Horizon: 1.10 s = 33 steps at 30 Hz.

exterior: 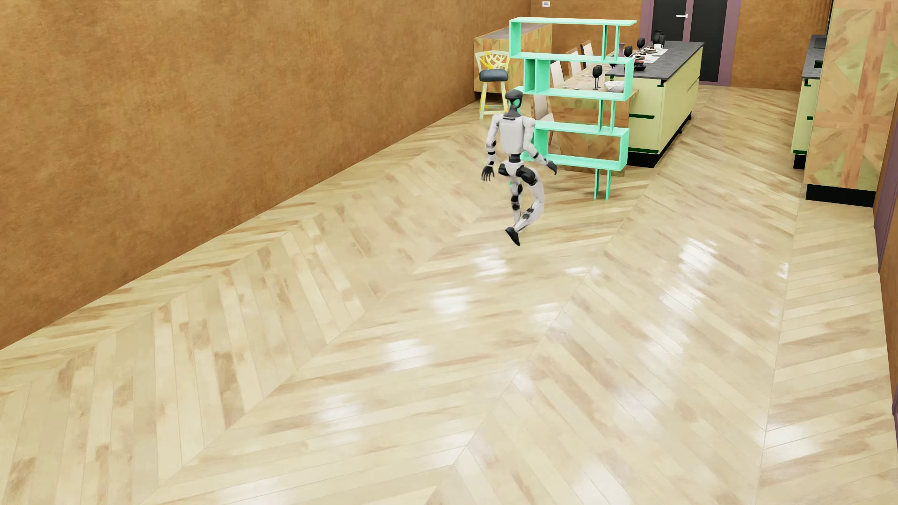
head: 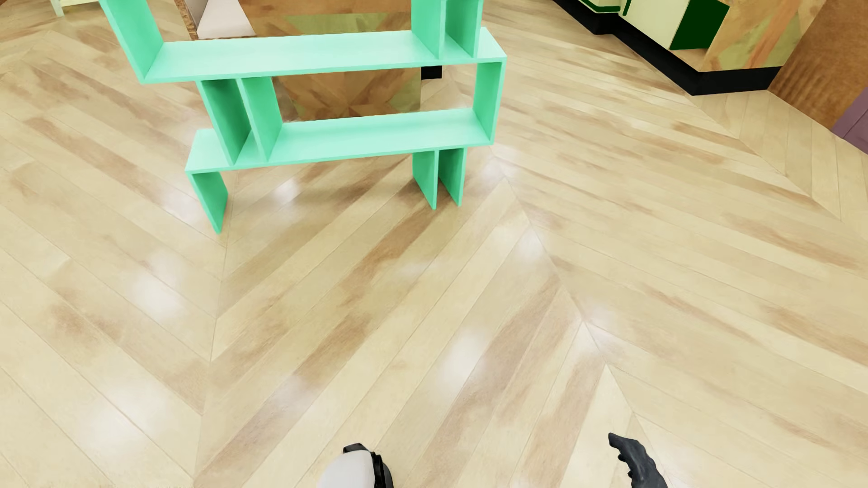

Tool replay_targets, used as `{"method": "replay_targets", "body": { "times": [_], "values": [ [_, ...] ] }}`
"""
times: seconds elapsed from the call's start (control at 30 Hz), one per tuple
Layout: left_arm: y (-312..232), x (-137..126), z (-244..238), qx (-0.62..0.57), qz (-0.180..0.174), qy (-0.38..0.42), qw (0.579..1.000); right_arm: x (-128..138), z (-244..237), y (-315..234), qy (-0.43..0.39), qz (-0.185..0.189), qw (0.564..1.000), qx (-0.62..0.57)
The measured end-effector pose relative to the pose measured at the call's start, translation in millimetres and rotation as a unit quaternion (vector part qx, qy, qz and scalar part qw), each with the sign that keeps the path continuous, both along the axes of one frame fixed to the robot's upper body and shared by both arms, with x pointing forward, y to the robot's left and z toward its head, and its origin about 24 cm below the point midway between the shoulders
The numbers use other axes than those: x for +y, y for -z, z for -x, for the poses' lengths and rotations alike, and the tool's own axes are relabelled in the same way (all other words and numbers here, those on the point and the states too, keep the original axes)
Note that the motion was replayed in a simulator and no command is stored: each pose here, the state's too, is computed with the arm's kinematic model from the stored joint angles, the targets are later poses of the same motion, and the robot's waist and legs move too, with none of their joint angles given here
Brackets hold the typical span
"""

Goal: Go to the green shelves

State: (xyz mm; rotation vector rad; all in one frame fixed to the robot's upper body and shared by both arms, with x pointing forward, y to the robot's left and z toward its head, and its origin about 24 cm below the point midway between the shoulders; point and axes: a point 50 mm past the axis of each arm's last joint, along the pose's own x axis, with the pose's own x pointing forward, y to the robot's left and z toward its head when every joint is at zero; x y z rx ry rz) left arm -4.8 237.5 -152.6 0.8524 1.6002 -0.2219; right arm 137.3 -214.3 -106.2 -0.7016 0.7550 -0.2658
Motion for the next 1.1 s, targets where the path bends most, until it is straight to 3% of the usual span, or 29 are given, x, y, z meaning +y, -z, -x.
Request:
{"method": "replay_targets", "body": {
  "times": [0.07,0.17,0.27,0.33,0.4,0.47,0.53,0.6,0.67,0.8,0.9,1.0,1.1],
  "values": [
    [-16,-18,-102,-0.185,0.0,0.081,0.979,5,10,17,-0.055,-0.005,0.996,0.077],
    [-78,-67,-207,-0.461,0.085,0.132,0.873,-6,27,27,-0.11,-0.013,0.982,0.154],
    [-149,-104,-256,-0.603,0.142,0.202,0.759,-15,38,31,-0.056,-0.032,0.98,0.188],
    [-166,-104,-260,-0.64,0.145,0.178,0.733,-7,40,38,-0.04,-0.039,0.974,0.22],
    [-151,-96,-255,-0.614,0.127,0.157,0.763,4,36,43,-0.1,-0.037,0.961,0.255],
    [-114,-85,-239,-0.515,0.084,0.19,0.832,13,24,42,-0.176,-0.03,0.949,0.262],
    [-67,-69,-206,-0.36,0.064,0.209,0.907,15,8,36,-0.199,-0.022,0.95,0.238],
    [-26,-52,-154,-0.219,0.067,0.153,0.961,16,-10,27,-0.181,-0.022,0.965,0.189],
    [1,-44,-94,-0.101,0.074,0.087,0.988,16,-24,19,-0.146,-0.031,0.98,0.132],
    [18,-52,-14,0.064,0.123,0.079,0.987,11,-16,18,-0.074,-0.049,0.992,0.092],
    [16,-47,-21,0.033,0.117,0.055,0.991,7,20,34,-0.046,-0.063,0.984,0.163],
    [8,-41,-65,-0.076,0.074,0.079,0.991,5,65,53,-0.034,-0.075,0.953,0.291],
    [-9,-47,-122,-0.197,0.067,0.098,0.973,7,93,60,-0.05,-0.086,0.925,0.366]
  ]
}}
